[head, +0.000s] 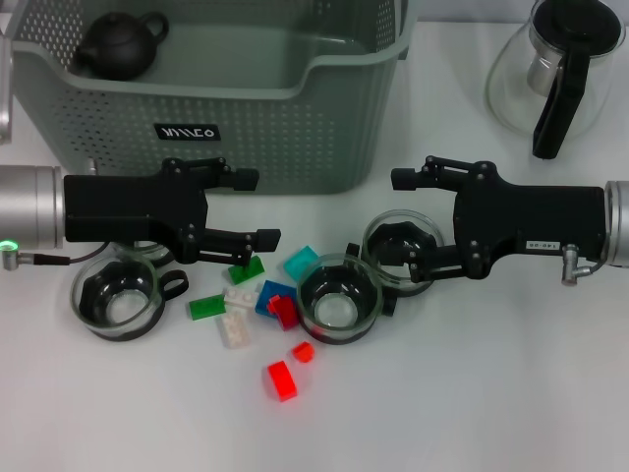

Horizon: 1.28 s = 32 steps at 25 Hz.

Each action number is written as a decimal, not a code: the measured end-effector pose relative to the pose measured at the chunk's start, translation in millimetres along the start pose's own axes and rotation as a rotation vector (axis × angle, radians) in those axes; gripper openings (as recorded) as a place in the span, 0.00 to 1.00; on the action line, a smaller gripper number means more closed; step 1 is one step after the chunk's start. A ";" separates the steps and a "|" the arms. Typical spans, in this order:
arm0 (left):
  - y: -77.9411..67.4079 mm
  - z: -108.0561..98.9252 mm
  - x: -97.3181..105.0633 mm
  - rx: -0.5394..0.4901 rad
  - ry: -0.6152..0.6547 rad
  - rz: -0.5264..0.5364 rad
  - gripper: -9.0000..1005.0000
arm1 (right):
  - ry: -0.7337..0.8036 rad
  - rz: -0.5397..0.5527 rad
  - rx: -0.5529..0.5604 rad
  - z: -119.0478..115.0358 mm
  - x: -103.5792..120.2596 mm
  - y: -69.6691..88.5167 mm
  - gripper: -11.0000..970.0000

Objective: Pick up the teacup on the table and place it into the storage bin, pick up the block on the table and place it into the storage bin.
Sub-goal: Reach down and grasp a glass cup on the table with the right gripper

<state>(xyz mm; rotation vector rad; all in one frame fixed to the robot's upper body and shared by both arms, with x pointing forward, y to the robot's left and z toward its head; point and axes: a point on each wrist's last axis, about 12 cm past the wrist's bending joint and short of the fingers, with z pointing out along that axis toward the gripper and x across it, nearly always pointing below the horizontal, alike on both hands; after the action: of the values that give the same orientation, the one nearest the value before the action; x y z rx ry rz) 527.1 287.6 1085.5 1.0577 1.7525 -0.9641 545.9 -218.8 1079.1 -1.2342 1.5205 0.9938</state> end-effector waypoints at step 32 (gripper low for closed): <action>1.0 2.7 0.9 -0.069 -0.130 -0.094 0.87 | 0.720 -0.240 -0.312 24.1 -98.6 -30.1 0.97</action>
<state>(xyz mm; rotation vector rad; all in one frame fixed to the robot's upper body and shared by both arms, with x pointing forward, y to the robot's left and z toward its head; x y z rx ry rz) 528.5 285.7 1083.6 0.8569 1.7276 -1.0003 587.6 -176.5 1166.7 -2.1013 1.7165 0.6665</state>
